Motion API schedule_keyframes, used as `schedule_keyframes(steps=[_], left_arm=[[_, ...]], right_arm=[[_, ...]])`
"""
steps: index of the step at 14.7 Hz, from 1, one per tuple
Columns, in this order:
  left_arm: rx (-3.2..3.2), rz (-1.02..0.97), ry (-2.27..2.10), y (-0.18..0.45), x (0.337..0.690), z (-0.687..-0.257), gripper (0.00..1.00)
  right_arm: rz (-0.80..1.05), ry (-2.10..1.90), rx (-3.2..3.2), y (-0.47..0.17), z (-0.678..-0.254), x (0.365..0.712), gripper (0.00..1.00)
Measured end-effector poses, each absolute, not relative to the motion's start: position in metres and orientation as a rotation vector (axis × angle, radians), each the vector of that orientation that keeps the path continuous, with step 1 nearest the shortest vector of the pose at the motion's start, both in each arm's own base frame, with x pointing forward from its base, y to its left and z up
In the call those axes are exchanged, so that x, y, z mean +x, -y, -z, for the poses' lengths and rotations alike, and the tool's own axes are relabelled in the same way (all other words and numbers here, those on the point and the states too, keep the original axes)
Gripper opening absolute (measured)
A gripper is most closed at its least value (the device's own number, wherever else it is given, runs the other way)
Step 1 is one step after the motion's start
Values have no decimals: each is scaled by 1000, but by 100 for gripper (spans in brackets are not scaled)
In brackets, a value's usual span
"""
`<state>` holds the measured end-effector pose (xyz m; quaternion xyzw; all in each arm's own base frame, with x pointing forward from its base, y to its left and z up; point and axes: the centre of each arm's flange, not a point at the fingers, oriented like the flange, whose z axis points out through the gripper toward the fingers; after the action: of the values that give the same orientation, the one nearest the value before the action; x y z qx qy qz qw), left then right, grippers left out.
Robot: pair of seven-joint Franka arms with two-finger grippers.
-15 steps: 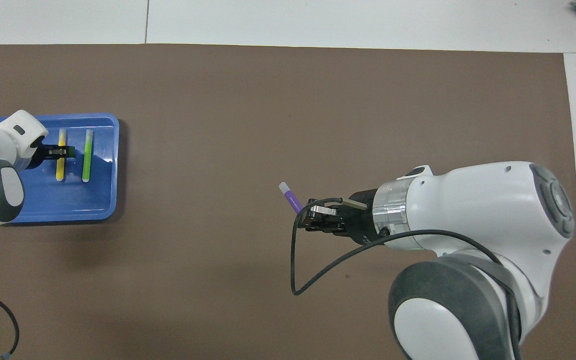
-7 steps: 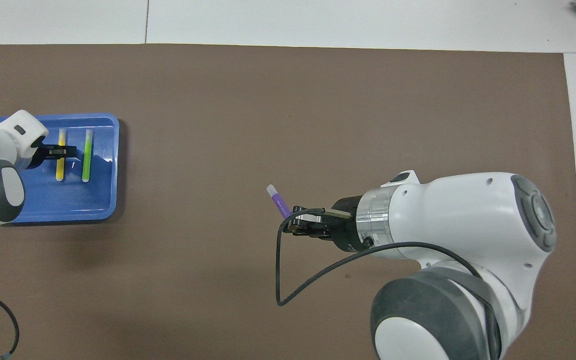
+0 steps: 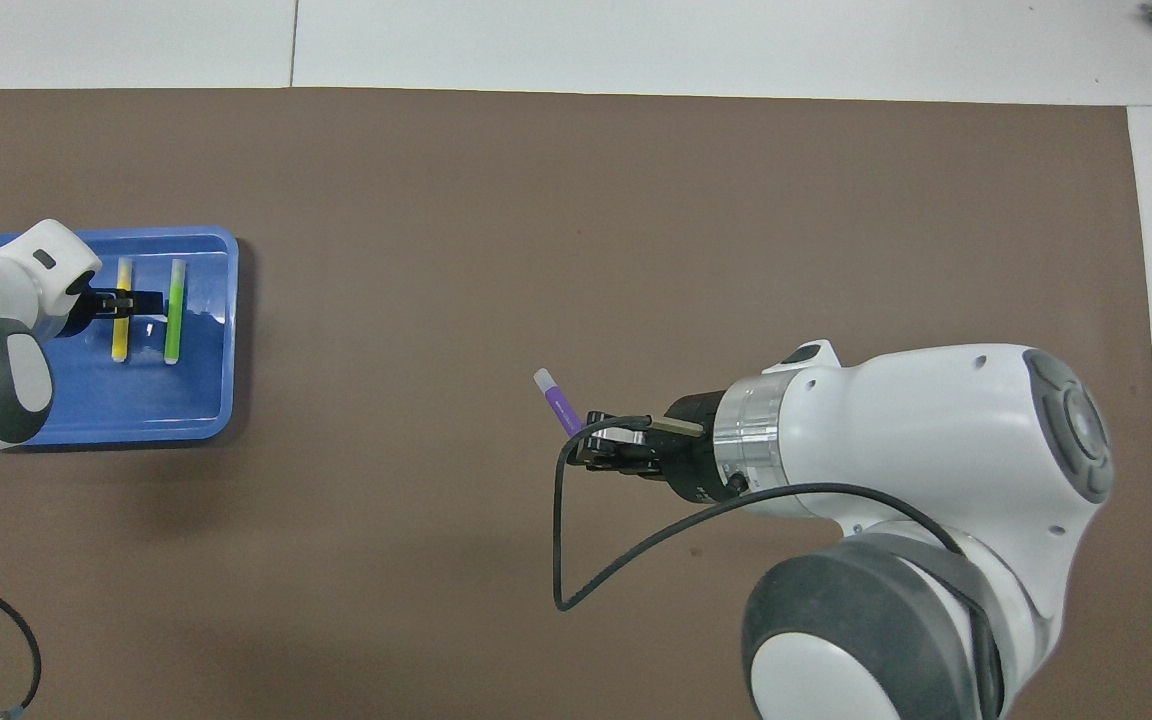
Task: Right arm passes pens to left for tray arrangement
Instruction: 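Release the yellow pen in the tray and raise the left gripper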
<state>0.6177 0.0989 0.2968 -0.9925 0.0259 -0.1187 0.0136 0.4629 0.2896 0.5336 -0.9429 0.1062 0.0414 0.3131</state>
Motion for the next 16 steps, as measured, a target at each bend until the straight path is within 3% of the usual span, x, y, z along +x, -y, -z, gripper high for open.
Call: schedule_keyframes(steps=[8, 12, 16], left_arm=[[-3105, 277, -121, -82, 606, -356, 90], [-3119, 201, -35, -61, 588, -413, 90], [-3125, 130, -29, 11, 558, -480, 92]], right_arm=[[-109, -281, -2486, -289, -534, 463, 17], [-109, -281, -2486, -289, -534, 463, 17], [-109, -281, -2486, -289, -534, 463, 17]])
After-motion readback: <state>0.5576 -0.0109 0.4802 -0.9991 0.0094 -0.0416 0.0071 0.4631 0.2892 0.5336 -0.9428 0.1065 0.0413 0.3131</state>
